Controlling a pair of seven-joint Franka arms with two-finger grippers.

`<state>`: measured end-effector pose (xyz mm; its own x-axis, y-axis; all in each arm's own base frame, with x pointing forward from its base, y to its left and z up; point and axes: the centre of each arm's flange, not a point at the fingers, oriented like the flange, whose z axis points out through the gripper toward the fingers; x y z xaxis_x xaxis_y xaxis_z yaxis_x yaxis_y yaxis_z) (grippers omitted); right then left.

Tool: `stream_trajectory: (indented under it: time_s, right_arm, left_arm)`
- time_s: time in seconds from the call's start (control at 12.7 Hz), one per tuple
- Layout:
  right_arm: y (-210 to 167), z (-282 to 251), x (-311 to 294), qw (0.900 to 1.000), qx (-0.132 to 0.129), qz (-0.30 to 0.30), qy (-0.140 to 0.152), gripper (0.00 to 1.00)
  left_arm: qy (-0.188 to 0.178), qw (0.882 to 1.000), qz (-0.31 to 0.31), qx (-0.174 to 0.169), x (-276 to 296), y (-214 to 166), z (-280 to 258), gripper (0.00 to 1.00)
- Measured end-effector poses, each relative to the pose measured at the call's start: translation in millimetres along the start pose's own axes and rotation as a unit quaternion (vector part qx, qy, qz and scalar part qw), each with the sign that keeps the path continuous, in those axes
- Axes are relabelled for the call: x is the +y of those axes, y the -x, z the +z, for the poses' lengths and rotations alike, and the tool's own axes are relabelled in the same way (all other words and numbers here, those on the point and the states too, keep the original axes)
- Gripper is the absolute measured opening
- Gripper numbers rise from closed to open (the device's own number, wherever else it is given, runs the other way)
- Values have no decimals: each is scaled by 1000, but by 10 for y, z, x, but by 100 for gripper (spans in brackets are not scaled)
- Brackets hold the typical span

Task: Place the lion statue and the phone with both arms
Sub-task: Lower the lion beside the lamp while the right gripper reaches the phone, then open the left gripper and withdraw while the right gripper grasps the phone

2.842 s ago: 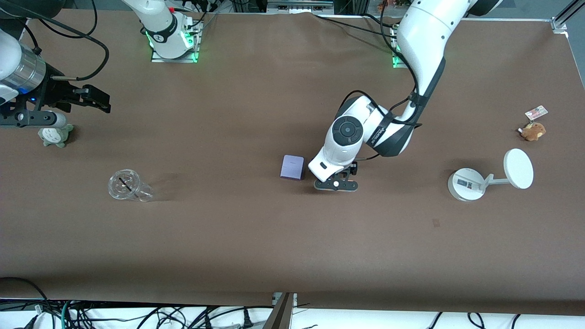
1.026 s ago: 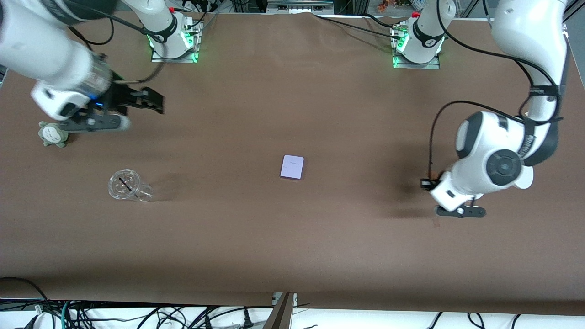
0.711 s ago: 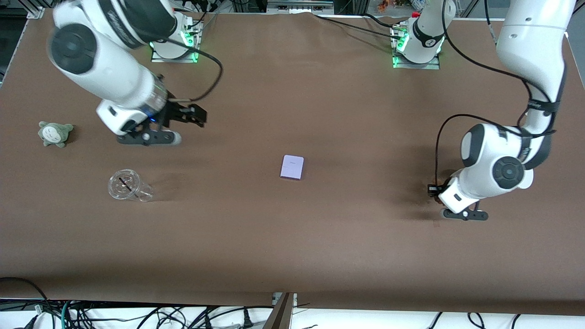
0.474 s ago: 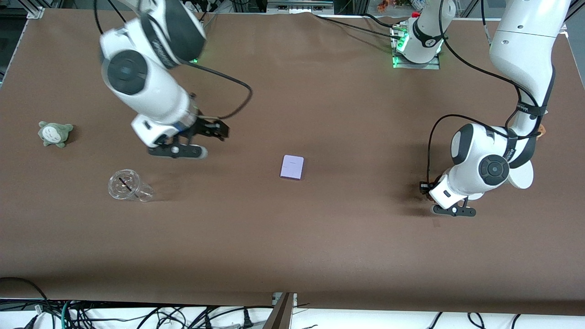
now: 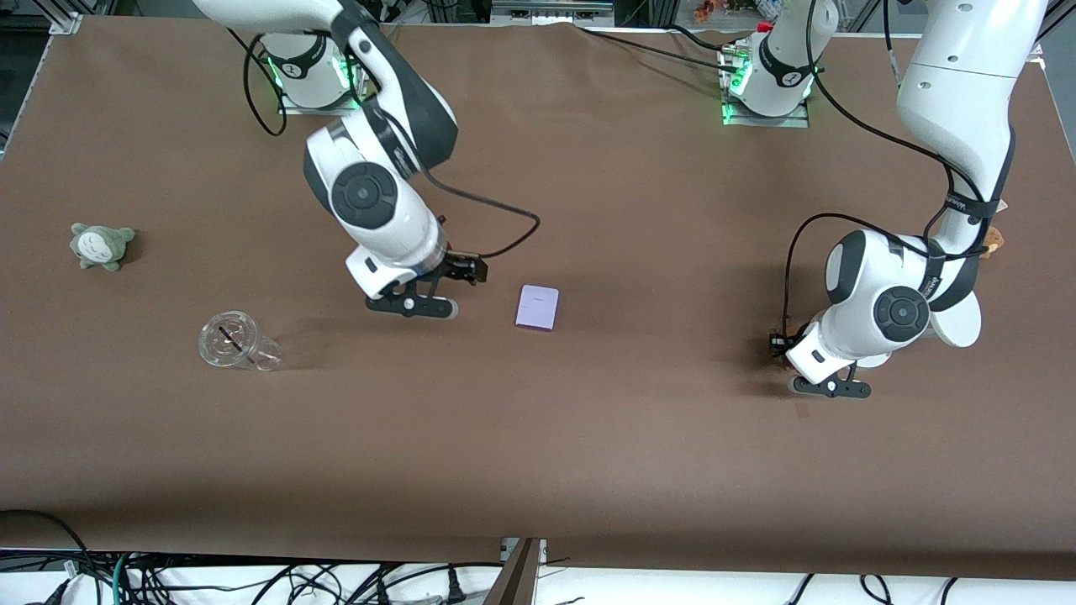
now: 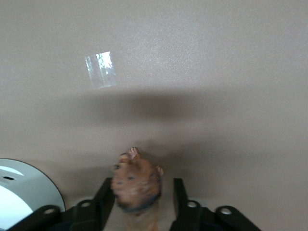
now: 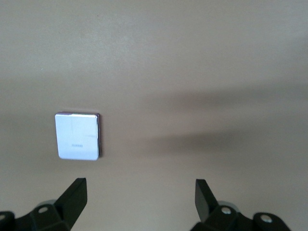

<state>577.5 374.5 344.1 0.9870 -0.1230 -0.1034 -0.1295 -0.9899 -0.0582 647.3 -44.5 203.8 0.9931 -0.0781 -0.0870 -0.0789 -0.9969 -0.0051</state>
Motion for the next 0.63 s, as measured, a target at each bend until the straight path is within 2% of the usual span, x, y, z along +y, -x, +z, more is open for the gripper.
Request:
stream_trajectory:
  time_s: [0.24,0.32,0.47,0.63]
  right_arm:
    - [-3,423,-232,1000,17,17,-16,100]
    - [22,547,-329,1000,26,15,-8,100]
    - [63,778,-524,999,43,11,13,100]
    - [77,989,-678,999,48,3,21,99]
  left_arm:
    - [-4,1000,0,12,-4,-64,-342,94]
    - [-8,1000,0,17,5,-91,-655,100]
    - [-16,999,2,27,54,-112,-1428,100]
    - [-23,999,-1,22,70,-69,-2110,100]
